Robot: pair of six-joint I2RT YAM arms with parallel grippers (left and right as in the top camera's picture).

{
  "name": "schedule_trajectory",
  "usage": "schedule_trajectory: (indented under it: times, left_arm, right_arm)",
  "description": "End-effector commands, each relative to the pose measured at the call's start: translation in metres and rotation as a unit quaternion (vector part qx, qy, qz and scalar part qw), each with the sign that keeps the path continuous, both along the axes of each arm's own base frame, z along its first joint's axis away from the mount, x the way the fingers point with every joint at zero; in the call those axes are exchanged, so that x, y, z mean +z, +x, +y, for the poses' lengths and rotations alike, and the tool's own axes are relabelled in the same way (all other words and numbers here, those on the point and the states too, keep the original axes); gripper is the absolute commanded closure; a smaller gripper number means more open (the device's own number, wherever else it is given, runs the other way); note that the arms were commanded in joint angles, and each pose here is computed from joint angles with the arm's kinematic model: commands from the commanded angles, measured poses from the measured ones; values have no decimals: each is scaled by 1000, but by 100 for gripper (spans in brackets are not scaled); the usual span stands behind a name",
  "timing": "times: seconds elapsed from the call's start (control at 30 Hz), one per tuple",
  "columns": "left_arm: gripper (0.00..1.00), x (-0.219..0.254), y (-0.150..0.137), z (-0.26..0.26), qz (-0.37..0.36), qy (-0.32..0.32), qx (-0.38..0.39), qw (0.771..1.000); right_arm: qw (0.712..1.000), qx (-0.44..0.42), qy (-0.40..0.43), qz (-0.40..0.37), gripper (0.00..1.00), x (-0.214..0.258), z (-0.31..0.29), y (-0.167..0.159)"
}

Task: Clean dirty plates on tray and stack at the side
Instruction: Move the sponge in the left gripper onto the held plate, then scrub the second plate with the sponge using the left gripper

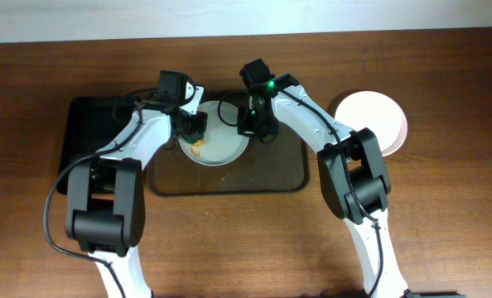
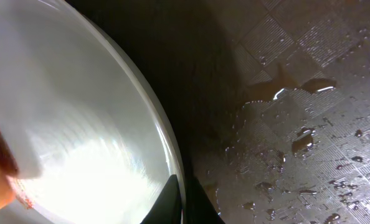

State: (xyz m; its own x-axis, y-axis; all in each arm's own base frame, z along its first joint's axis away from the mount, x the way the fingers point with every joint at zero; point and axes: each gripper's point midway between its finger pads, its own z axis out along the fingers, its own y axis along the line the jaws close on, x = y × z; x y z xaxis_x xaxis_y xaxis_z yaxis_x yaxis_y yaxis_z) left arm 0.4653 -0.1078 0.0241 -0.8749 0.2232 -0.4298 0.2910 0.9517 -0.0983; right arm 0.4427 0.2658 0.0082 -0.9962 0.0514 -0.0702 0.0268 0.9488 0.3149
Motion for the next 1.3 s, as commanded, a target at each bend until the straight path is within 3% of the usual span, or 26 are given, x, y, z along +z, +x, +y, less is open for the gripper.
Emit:
schedule_trajectory:
  times: [0.0, 0.2, 0.3, 0.4, 0.5, 0.53, 0.7, 0.97, 1.07, 1.17, 1.27]
  left_arm:
    - [99, -7, 5, -7, -11, 1, -37, 999]
    - [99, -53, 25, 2, -28, 61, 10, 998]
    - [100, -34, 57, -2, -108, 76, 24, 991]
    - [99, -29, 63, 2, -128, 99, 37, 986]
    - [99, -40, 47, 12, -89, 125, 40, 987]
    - [99, -51, 28, 15, -46, 134, 32, 989]
    - [99, -73, -57, -13, 145, 31, -24, 989]
    - [100, -47, -82, -25, 186, 20, -191, 964]
    - [99, -48, -55, -21, 131, 50, -193, 971]
    - [99, -43, -2, 4, 47, 115, -66, 990]
    - [99, -41, 29, 10, -10, 125, -12, 992]
  right_arm:
    - [1000, 4, -12, 14, 96, -15, 3, -7]
    - [1000, 4, -13, 13, 96, -15, 2, -7]
    - [1000, 3, -14, 13, 96, -15, 2, -7]
    - [1000, 3, -15, 12, 96, -15, 2, -6]
    - [1000, 3, -15, 12, 96, -15, 2, -6]
    - [1000, 3, -15, 12, 96, -15, 2, -6]
    - [1000, 3, -14, 9, 96, -15, 2, -5]
    - [1000, 3, -13, 9, 96, -15, 2, -5]
    - [1000, 3, -14, 9, 96, -15, 2, -5]
    - [1000, 3, -14, 9, 96, -15, 2, -5]
    - [1000, 3, -14, 9, 96, -15, 2, -5]
